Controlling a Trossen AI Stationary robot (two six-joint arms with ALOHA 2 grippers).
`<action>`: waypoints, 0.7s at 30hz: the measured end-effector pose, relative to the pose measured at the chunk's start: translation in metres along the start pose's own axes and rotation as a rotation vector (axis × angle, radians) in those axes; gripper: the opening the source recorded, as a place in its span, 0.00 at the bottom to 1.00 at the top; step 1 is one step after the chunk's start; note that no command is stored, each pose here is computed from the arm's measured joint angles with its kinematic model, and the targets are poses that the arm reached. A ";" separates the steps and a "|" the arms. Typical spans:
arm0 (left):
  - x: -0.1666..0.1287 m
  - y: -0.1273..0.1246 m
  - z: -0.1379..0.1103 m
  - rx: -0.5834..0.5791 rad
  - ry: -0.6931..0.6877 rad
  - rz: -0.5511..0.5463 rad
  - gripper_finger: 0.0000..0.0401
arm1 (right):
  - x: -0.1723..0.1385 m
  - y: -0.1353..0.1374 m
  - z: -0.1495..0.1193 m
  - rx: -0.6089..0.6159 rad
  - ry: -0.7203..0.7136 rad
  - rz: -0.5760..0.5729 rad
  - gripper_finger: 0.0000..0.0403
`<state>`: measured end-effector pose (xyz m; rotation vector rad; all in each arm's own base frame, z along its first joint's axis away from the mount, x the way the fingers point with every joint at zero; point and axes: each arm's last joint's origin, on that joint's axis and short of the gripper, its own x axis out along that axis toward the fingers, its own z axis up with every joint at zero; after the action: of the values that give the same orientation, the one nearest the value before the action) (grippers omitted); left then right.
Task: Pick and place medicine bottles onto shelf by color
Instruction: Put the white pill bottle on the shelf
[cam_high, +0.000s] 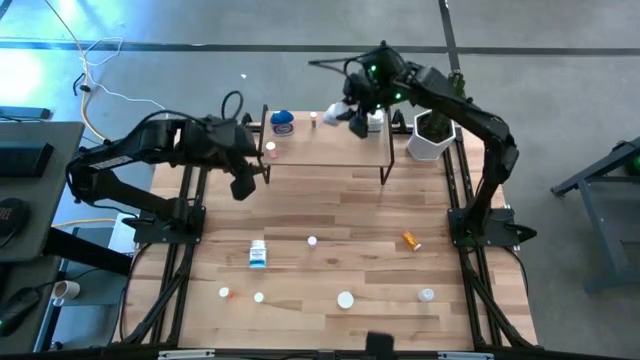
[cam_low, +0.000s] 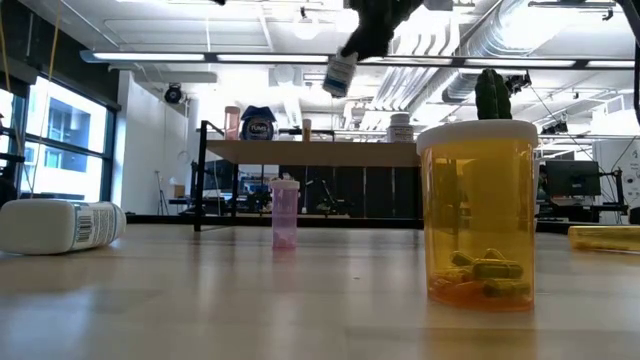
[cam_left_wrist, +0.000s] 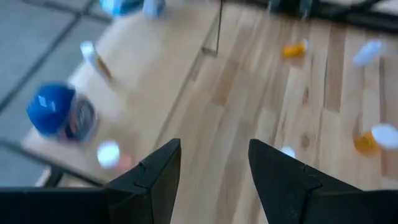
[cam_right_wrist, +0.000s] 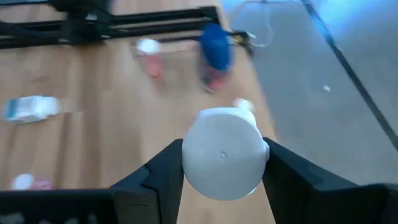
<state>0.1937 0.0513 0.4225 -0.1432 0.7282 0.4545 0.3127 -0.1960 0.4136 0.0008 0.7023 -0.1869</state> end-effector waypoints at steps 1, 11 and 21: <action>0.000 0.001 0.003 0.001 -0.033 0.001 0.44 | -0.002 -0.006 -0.002 0.010 0.009 -0.017 0.41; 0.001 0.021 0.030 -0.010 -0.273 0.073 0.44 | 0.014 -0.038 -0.025 0.036 0.127 -0.035 0.41; 0.002 0.041 0.031 -0.057 -0.283 0.148 0.44 | 0.044 -0.044 -0.036 0.052 0.208 0.006 0.41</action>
<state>0.1960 0.0971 0.4455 -0.0762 0.4495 0.6230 0.3148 -0.2439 0.3610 0.0726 0.9045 -0.2011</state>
